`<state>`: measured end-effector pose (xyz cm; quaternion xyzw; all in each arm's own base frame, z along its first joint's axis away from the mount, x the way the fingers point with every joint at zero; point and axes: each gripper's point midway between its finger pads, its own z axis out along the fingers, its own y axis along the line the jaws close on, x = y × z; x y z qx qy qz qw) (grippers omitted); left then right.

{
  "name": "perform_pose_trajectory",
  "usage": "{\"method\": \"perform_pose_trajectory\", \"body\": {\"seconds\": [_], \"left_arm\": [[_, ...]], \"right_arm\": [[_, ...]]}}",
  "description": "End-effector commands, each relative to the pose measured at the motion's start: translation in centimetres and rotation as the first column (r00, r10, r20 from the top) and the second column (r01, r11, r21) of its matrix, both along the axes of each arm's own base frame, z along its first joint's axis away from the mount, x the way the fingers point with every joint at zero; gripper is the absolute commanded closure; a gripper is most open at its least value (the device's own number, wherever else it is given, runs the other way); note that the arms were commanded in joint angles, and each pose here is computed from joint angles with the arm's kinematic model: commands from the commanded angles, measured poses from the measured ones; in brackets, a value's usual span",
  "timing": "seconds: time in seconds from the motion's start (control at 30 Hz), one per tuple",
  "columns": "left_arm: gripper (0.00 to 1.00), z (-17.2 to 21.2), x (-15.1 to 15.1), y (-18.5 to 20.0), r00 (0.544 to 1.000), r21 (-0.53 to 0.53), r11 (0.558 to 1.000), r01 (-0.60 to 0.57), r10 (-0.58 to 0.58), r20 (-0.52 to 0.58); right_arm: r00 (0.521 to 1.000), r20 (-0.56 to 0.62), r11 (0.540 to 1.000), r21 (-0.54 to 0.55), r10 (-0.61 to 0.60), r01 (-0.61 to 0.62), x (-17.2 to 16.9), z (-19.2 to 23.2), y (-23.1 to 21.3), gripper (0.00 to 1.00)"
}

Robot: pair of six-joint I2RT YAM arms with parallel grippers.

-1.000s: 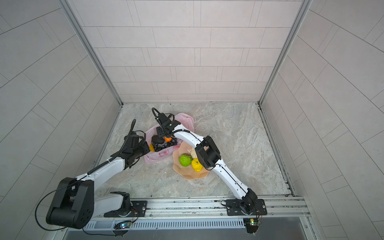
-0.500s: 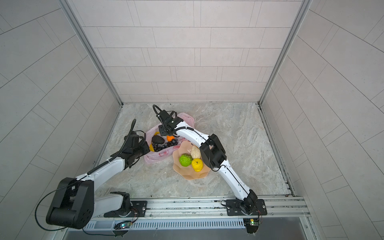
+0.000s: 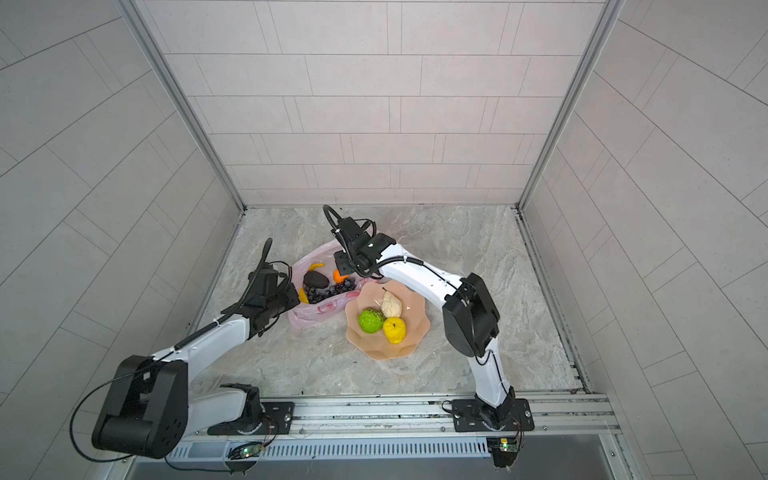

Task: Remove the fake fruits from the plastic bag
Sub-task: 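Lift the green avocado out and carry it over the peach bowl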

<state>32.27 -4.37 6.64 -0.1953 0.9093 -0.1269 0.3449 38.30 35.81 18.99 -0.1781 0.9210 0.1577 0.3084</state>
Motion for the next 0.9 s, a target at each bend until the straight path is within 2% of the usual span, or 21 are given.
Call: {"method": "perform_pose_trajectory", "body": {"seconds": [0.0, 0.23, 0.43, 0.6, 0.87], "left_arm": [[0.96, 0.7, 0.4, 0.0, 1.000, 0.002, 1.000, 0.009, -0.009, 0.015], [0.96, 0.5, 0.3, -0.1, 1.000, 0.003, 1.000, 0.012, -0.012, 0.009], [0.96, 0.8, 0.1, -0.1, 1.000, 0.007, 1.000, 0.018, -0.018, 0.015], [0.96, 0.9, 0.1, -0.4, 1.000, -0.001, 1.000, 0.027, -0.027, 0.016], [0.96, 0.6, 0.1, -0.6, 0.999, -0.013, 0.999, 0.032, -0.032, 0.008]], "right_arm": [[0.999, 0.040, 1.000, 0.006, 0.002, -0.002, -1.6, 2.3, -2.1, 0.49], [1.000, 0.026, 1.000, -0.010, 0.007, -0.006, -5.3, 3.0, -5.6, 0.49], [0.999, -0.034, 0.999, -0.008, 0.039, -0.039, -8.9, 2.9, -8.0, 0.49], [0.999, -0.011, 0.991, -0.124, -0.044, 0.042, -10.2, 1.8, -12.6, 0.48], [0.996, 0.001, 0.971, -0.221, -0.092, 0.090, -11.5, -0.6, -17.3, 0.48]]}}
